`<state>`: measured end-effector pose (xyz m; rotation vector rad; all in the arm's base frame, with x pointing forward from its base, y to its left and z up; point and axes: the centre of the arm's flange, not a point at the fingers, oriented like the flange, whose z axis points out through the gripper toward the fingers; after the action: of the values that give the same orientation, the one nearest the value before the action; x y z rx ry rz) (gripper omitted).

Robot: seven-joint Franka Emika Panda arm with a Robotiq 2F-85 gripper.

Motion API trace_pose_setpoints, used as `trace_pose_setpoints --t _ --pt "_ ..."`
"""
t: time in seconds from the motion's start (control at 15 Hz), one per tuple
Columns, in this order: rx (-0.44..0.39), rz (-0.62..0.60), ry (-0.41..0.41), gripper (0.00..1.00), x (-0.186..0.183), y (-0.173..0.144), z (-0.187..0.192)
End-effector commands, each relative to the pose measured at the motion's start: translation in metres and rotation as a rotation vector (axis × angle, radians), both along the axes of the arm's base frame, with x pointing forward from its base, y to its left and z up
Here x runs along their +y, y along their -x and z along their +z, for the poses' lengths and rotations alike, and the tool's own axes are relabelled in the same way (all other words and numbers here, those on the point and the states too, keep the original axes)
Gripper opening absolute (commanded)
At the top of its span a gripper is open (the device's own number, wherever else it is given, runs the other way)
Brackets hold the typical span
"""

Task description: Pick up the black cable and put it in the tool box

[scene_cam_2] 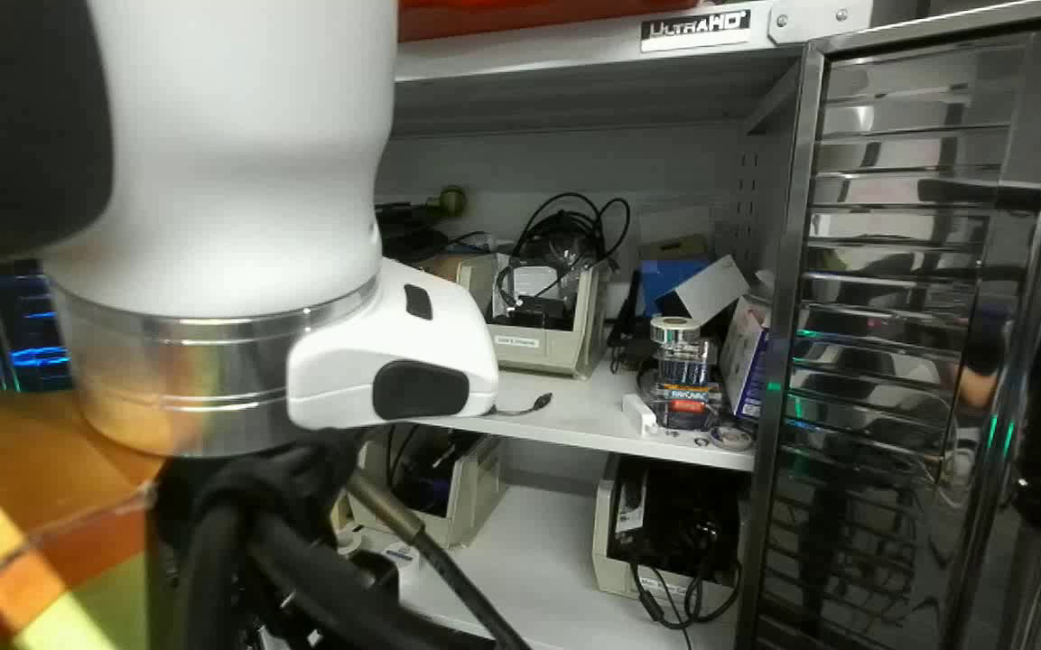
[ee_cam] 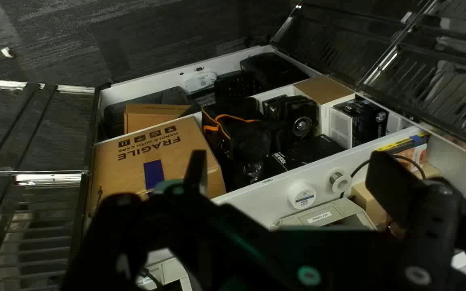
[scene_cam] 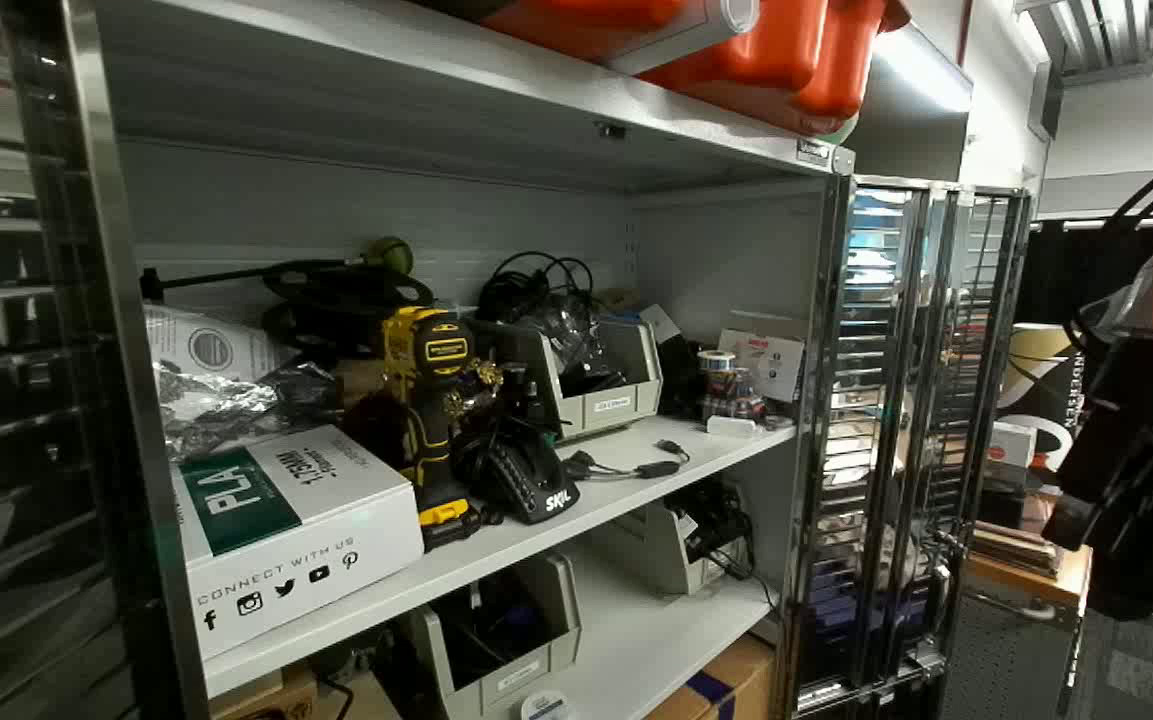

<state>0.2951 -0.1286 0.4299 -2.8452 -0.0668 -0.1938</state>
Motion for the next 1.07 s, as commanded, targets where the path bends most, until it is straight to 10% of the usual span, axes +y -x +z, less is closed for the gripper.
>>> trace_pose_setpoints --t 0.0,0.4,1.0 --pt "-0.001 0.000 0.000 1.00 0.000 0.000 0.000" --pt "-0.002 0.000 0.000 1.00 0.000 0.000 0.001" --pt "-0.061 -0.128 0.044 1.00 0.038 -0.097 -0.019"
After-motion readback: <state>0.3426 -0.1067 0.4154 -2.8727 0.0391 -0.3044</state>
